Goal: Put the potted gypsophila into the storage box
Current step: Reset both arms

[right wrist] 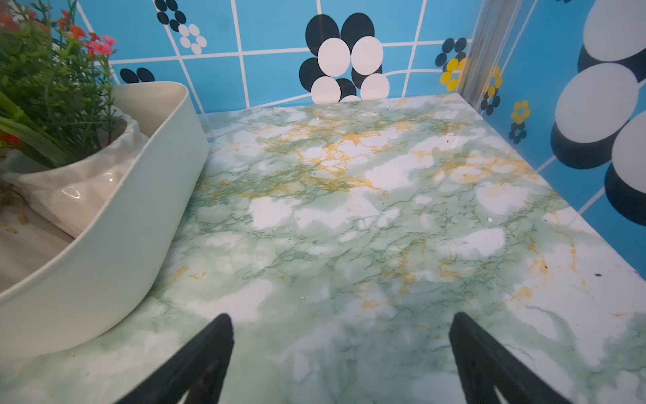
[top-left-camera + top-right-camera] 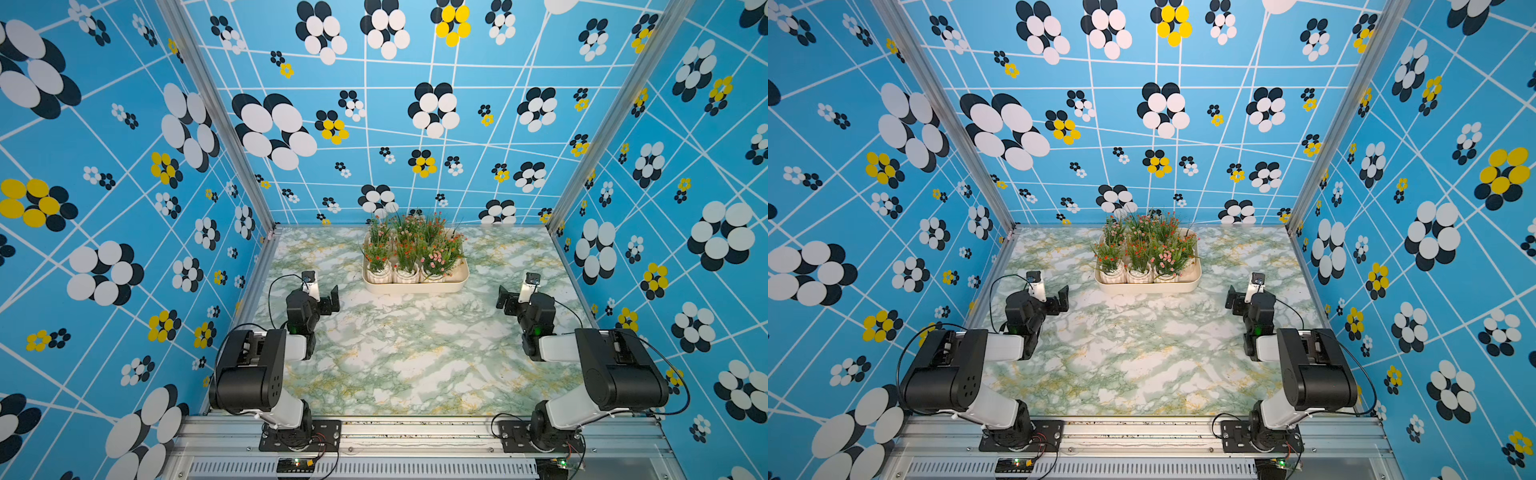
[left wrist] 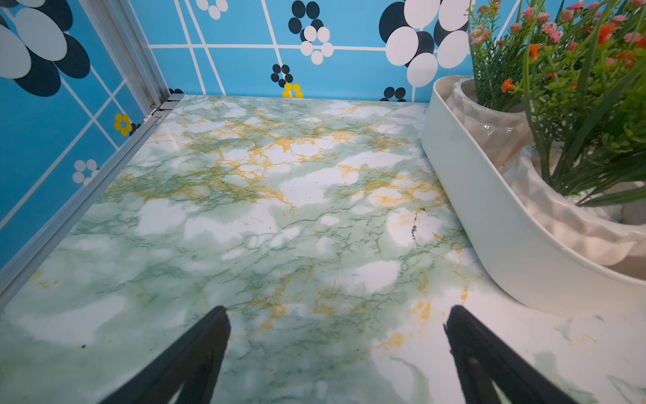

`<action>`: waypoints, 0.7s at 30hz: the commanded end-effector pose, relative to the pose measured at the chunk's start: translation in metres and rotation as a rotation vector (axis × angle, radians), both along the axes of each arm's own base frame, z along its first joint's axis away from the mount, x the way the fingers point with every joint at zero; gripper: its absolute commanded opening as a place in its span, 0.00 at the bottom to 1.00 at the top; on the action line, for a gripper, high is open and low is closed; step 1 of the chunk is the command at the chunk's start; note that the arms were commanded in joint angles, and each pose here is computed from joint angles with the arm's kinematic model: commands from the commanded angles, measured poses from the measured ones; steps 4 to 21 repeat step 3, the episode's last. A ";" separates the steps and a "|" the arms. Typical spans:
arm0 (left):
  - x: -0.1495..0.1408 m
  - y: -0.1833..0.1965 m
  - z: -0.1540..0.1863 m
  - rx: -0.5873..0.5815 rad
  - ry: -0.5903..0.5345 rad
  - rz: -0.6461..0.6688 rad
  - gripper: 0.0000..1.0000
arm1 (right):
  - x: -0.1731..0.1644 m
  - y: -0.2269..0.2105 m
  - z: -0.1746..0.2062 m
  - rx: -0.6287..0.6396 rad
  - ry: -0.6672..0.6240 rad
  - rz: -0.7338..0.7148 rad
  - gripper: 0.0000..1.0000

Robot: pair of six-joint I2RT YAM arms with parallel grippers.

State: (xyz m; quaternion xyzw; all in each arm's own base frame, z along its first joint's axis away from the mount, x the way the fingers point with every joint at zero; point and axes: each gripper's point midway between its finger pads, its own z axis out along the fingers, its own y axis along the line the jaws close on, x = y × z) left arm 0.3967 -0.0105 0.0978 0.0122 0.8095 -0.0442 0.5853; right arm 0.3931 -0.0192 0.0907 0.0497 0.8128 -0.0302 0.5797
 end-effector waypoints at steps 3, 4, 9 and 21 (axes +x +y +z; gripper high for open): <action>0.002 0.000 -0.002 0.027 0.007 0.003 0.99 | 0.000 -0.006 0.004 0.009 -0.021 -0.033 0.99; 0.002 0.000 -0.002 0.027 0.007 0.003 0.99 | 0.000 -0.006 0.004 0.009 -0.021 -0.033 0.99; 0.002 0.000 -0.002 0.027 0.007 0.003 0.99 | 0.000 -0.006 0.004 0.009 -0.021 -0.033 0.99; 0.002 0.000 -0.002 0.027 0.007 0.003 0.99 | 0.000 -0.006 0.004 0.009 -0.021 -0.033 0.99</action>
